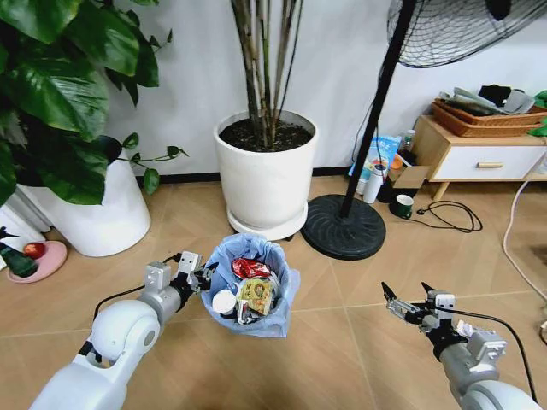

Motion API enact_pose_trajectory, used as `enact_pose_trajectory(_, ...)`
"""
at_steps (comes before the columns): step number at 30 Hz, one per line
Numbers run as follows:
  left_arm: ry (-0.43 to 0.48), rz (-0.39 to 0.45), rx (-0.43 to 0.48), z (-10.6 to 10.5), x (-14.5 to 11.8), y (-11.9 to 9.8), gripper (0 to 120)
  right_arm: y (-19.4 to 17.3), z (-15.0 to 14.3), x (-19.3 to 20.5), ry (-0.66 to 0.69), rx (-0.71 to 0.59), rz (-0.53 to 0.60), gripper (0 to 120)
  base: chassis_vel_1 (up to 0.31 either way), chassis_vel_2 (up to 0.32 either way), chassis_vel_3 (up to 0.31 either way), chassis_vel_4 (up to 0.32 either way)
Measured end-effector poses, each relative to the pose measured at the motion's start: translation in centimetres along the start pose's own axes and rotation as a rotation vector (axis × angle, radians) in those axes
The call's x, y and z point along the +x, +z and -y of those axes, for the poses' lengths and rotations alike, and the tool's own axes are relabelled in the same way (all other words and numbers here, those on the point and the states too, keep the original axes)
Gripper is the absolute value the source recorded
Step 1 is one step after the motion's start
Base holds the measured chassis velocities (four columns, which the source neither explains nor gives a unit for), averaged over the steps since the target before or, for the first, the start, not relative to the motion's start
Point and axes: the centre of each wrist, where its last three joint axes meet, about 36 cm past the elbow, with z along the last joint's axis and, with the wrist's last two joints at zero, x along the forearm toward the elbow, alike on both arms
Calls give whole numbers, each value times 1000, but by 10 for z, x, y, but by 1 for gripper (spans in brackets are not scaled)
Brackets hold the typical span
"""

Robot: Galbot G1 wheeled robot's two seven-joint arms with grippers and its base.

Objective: Pick up the trash bin and place the garbage on the floor into it.

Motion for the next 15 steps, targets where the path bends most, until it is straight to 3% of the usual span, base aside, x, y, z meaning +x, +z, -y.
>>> enact_pose_trajectory(15, 1, 1, 2, 3, 1, 1, 0, 10, 12, 4, 19, 7, -12, 100, -119, -127, 129, 125)
